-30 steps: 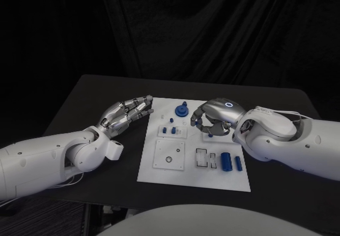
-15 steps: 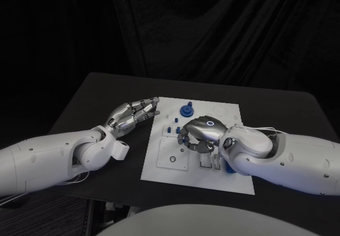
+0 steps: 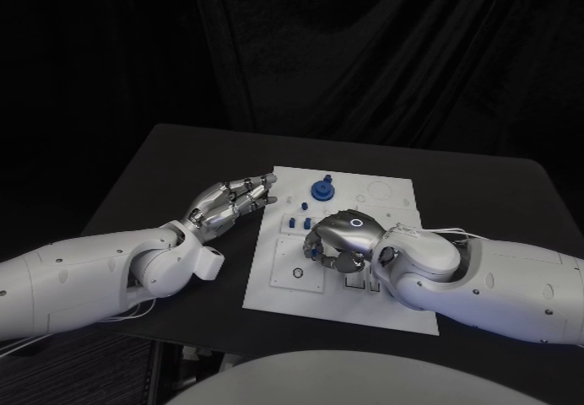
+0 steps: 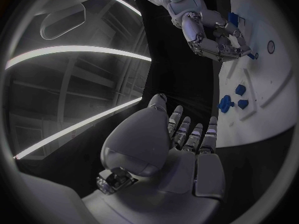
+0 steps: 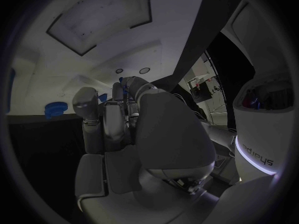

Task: Assemble the parts on the task board

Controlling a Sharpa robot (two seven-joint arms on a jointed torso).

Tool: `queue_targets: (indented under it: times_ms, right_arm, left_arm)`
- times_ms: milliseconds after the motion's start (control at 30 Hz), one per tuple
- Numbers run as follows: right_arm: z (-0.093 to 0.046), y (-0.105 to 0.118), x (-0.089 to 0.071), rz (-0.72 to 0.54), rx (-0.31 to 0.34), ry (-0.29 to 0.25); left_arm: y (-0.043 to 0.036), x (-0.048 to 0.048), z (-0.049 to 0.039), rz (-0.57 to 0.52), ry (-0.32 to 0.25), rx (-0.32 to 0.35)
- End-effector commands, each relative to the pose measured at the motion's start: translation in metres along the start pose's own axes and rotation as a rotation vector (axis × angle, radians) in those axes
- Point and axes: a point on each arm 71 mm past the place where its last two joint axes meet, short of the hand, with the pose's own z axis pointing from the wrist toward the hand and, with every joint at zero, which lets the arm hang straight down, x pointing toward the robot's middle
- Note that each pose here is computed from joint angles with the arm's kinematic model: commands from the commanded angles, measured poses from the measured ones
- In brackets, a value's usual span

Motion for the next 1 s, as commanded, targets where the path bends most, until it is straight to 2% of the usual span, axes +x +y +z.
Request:
queue_targets:
  times_ms: [33,1000]
  right_arm:
    - [0.0004,-0.0005,0.0023,-0.014,0.015,0.014]
    - [-0.0039,-0.0023,0.0049,-0.014,0.03,0.04]
  left_arm:
    - [-0.0002,0.0024,0.0005,-0.017,0.011,0.017]
    - [0.0028,0.002,0.0005,-0.019,0.012,0.005]
